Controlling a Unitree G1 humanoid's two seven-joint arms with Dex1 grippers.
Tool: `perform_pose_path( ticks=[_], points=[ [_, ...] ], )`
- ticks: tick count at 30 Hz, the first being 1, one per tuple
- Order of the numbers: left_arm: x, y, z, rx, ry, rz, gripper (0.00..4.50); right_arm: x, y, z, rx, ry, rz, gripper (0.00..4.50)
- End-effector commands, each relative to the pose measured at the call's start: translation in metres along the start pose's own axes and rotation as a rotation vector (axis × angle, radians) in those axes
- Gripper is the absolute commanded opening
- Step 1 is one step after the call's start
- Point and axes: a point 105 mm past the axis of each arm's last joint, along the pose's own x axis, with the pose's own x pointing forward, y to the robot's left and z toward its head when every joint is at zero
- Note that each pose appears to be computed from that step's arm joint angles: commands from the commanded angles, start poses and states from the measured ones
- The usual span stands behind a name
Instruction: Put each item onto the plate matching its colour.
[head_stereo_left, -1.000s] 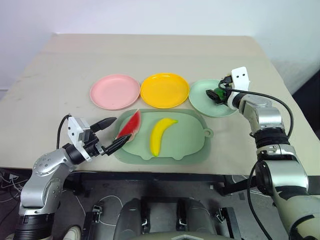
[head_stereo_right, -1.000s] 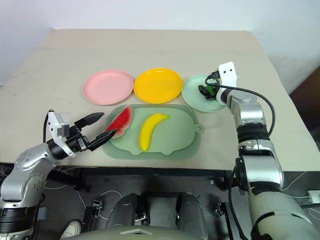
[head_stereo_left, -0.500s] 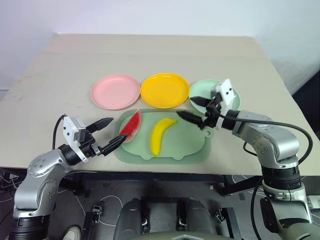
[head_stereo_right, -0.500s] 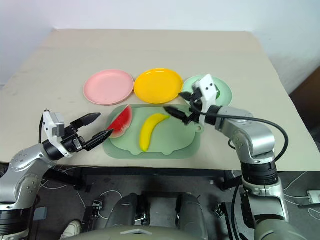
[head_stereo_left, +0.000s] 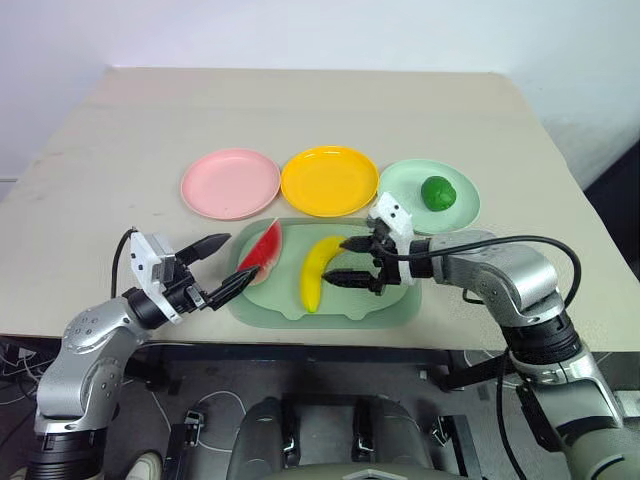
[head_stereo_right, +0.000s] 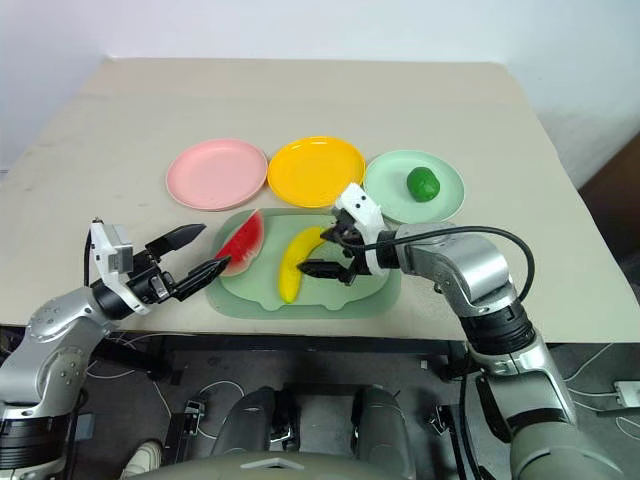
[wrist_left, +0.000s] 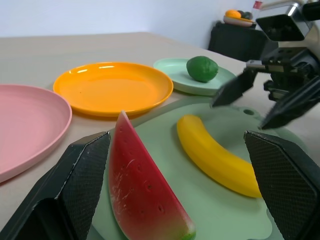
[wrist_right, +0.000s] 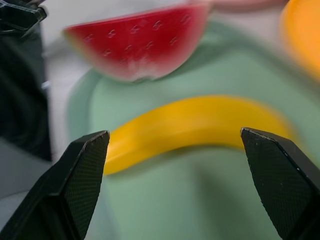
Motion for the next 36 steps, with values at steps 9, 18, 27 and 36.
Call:
perform_pose_path(
  ticks=[9,18,27,36],
  points=[
    [0.005,-0.004,0.010,0.037,-0.024,-0.017,4.50,0.024,0.019,0.006,0.233,0.061,-0.004,4.44],
    [0.007,-0.004,0.008,0.031,-0.023,-0.024,4.50,0.030,-0.002,0.007,0.239,0.154,-0.235,4.44],
    [0.004,-0.002,0.005,0.028,-0.022,-0.027,4.50,0.018,0.010,0.036,-0.018,0.006,-0.151,4.44],
    [0.006,-0.001,0.005,0.029,-0.029,-0.028,4.50,0.018,-0.009,0.047,-0.264,-0.086,-0.094,4.44]
  ],
)
